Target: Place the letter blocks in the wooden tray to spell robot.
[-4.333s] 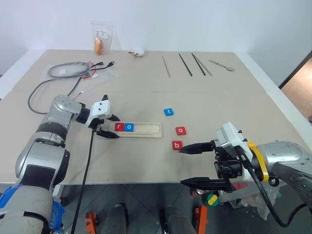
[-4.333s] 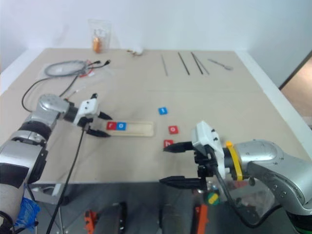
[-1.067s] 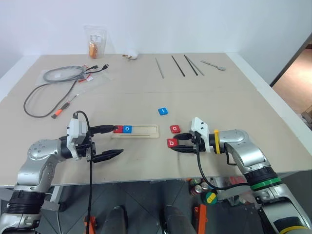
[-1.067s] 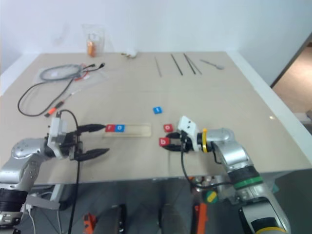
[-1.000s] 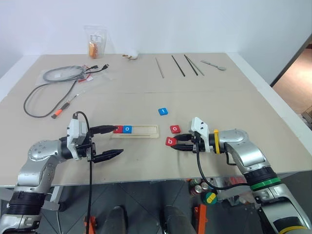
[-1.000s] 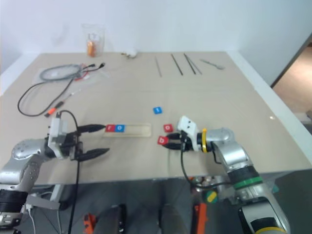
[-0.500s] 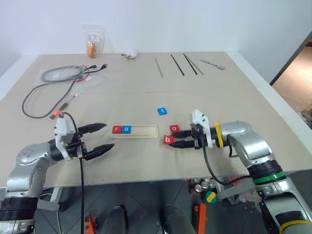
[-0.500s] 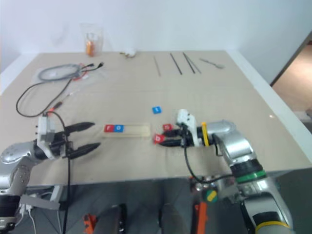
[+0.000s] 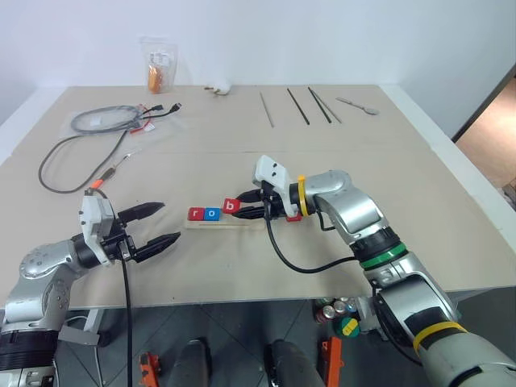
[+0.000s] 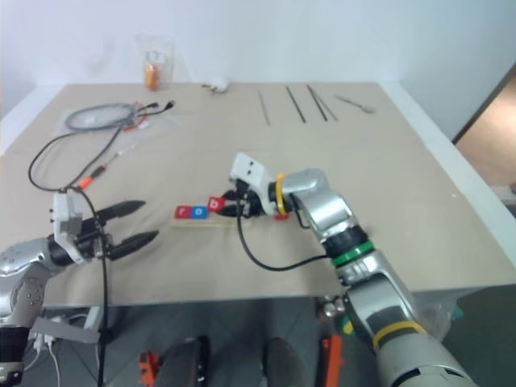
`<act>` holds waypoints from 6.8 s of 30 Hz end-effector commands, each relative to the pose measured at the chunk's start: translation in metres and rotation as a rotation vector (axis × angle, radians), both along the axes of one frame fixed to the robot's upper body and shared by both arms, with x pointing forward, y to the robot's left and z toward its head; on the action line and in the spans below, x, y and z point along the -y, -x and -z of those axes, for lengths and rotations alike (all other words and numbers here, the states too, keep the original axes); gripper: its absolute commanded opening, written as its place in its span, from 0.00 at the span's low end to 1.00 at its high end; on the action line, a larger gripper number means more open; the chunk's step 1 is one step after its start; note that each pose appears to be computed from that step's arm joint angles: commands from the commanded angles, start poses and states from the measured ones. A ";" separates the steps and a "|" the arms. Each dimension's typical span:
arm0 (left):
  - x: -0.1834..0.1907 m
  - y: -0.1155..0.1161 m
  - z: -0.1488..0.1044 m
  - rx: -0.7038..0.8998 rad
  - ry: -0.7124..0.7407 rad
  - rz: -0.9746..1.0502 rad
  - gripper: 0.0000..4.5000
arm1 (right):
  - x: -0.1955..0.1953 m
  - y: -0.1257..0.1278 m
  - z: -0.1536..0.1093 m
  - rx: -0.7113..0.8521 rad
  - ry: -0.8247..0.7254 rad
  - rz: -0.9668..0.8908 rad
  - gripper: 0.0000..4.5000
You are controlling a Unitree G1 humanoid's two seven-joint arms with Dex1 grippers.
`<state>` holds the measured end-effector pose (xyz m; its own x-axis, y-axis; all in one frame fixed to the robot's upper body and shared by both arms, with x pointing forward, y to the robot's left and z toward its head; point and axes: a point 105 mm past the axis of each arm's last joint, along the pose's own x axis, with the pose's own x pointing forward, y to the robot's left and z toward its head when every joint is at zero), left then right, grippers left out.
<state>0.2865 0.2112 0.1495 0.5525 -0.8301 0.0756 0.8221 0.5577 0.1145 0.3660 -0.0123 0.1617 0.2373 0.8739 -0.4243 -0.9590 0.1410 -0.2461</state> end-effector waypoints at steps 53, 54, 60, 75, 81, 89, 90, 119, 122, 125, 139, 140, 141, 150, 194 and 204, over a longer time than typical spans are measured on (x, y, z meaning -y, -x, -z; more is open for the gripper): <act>0.012 0.006 -0.012 0.061 0.048 0.002 1.00 | -0.021 -0.021 0.004 0.029 0.154 -0.102 0.65; 0.011 0.006 -0.013 0.061 0.048 0.002 1.00 | -0.021 -0.021 0.004 0.030 0.153 -0.102 0.73; 0.013 0.005 -0.012 0.062 0.049 0.007 1.00 | -0.021 -0.021 -0.003 0.019 0.124 -0.104 0.98; 0.039 0.005 -0.009 0.056 0.045 0.108 1.00 | 0.054 -0.049 -0.050 0.056 0.018 0.088 0.93; 0.036 0.004 -0.007 0.045 0.036 0.112 1.00 | 0.051 -0.041 -0.037 0.040 -0.019 0.087 0.49; 0.028 0.003 -0.013 0.055 0.030 0.083 1.00 | 0.013 -0.029 -0.017 0.016 0.000 0.012 0.10; 0.028 0.004 -0.013 0.055 0.029 0.082 1.00 | 0.008 -0.029 -0.014 0.015 0.005 0.008 0.10; 0.025 0.007 -0.012 0.055 0.034 0.051 1.00 | -0.016 -0.034 0.007 0.090 0.088 -0.018 0.10; 0.025 0.007 -0.012 0.055 0.036 0.053 1.00 | -0.018 -0.034 0.007 0.096 0.091 -0.025 0.10; 0.027 0.007 -0.012 0.053 0.038 0.058 1.00 | -0.017 -0.036 0.002 0.107 0.082 -0.015 0.10; 0.055 0.008 -0.020 0.075 0.046 0.173 1.00 | 0.088 -0.056 -0.046 0.095 -0.050 0.194 0.51; 0.056 0.009 -0.020 0.075 0.046 0.180 1.00 | 0.092 -0.055 -0.046 0.094 -0.056 0.208 0.59; 0.059 0.009 -0.019 0.073 0.042 0.193 1.00 | 0.101 -0.051 -0.044 0.089 -0.058 0.211 0.68; 0.066 0.009 -0.015 0.052 0.034 0.241 1.00 | 0.153 -0.022 0.009 -0.019 0.025 0.251 0.91; 0.048 0.005 -0.020 0.052 0.026 0.178 1.00 | 0.098 -0.026 0.015 -0.031 -0.032 0.123 0.25; 0.034 0.002 -0.016 0.038 0.006 0.144 1.00 | 0.047 -0.009 -0.021 0.029 -0.026 -0.083 0.25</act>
<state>0.2841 0.1712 0.1573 0.4138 -0.9070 0.0788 0.9005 0.4205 0.1108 0.3793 -0.0682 0.1759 0.2055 0.8967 -0.3921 -0.9622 0.1120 -0.2482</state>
